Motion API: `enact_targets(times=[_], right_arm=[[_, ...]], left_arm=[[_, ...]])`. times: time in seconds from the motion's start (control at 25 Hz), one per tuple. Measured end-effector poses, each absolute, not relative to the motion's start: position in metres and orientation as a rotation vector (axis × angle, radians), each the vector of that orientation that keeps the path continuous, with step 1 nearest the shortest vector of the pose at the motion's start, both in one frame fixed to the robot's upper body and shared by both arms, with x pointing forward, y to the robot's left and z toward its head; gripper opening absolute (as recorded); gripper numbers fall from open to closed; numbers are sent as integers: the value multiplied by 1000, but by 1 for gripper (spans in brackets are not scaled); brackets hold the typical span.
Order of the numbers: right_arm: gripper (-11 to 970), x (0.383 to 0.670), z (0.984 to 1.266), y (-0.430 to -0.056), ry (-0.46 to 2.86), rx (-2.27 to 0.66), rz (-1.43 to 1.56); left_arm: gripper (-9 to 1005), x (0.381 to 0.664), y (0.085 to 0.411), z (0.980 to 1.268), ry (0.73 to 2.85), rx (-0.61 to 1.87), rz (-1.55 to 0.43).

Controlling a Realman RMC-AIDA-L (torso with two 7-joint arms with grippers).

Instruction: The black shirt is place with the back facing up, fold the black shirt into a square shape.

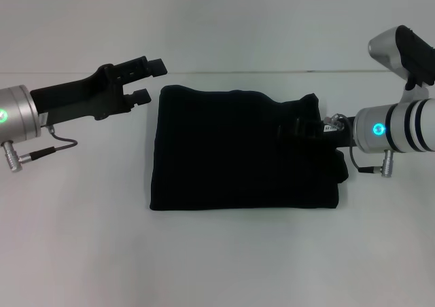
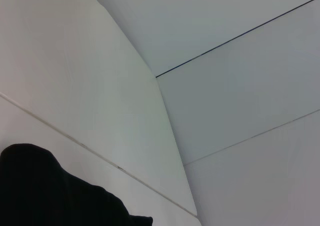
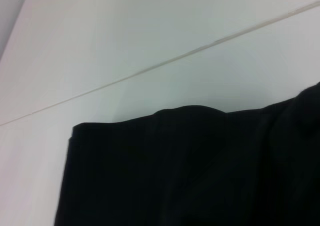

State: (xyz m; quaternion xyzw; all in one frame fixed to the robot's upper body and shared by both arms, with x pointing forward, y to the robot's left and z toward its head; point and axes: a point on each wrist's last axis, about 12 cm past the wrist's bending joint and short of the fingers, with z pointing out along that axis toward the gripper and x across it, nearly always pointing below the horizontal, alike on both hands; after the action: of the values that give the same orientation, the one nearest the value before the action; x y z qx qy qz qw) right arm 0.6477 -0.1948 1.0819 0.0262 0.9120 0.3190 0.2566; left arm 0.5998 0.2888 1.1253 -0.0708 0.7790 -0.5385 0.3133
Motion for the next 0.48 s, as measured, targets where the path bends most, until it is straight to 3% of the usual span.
enact_targets(times=[0.48], right_arm=[[437, 648, 1081, -191, 2467, 37, 850]], left_arm=[[889, 601, 289, 1127, 2052, -184, -1419]])
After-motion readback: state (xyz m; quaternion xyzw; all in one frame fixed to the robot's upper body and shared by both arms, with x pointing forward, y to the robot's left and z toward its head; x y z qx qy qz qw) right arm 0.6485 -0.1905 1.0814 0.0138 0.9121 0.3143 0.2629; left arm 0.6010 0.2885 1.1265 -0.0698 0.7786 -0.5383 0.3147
